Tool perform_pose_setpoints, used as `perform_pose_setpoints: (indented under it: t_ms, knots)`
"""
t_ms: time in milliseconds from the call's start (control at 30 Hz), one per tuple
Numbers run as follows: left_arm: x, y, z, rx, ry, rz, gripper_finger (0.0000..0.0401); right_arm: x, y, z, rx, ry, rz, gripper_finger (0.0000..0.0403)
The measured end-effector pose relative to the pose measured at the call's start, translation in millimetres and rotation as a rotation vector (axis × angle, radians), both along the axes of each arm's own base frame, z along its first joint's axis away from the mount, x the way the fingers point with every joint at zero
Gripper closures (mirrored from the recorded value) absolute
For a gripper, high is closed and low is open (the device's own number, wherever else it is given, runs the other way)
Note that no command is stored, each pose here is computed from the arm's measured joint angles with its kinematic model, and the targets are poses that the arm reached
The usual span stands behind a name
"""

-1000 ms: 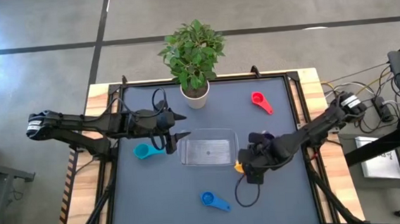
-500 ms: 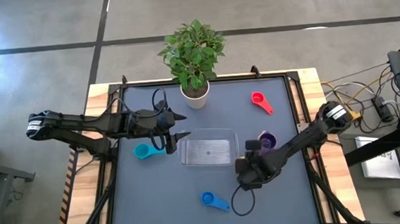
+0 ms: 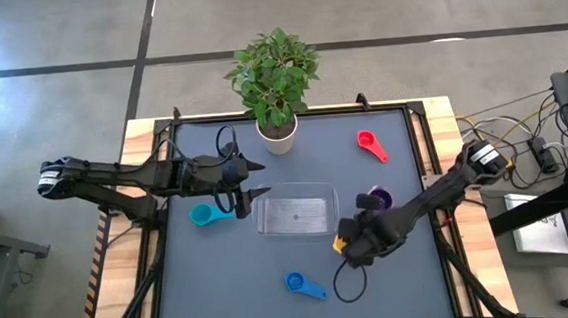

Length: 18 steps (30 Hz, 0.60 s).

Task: Nest measuring cups in basket
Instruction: Stack the yellow measuring cup on top of the violet measuring cup

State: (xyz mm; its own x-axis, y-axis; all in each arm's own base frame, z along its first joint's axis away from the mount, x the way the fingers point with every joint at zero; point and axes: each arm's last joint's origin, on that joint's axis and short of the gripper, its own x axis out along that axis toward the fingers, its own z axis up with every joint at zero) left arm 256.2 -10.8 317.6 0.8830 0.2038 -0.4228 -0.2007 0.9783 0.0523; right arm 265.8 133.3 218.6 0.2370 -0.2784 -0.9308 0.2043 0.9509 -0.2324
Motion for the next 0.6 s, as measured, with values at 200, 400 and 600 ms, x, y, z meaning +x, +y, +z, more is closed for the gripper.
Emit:
perform_pose_setpoints:
  t_ms: [200, 400, 600]
  knots:
    - [0.0, 0.0, 0.0, 0.000, -0.001, 0.000, 0.0139, 3.5, -7.6, 10.9, 0.160, -0.034, 0.042, 0.0381]
    - [0.0, -0.6, 0.0, -0.004, 0.000, -0.008, 0.0139, 9.8, -20.1, -6.7, 0.246, 0.020, 0.017, 0.0333]
    - [0.0, -0.8, -0.2, -0.004, 0.002, -0.011, 0.0139, 14.2, -29.2, -20.2, 0.256, 0.027, 0.031, 0.0272]
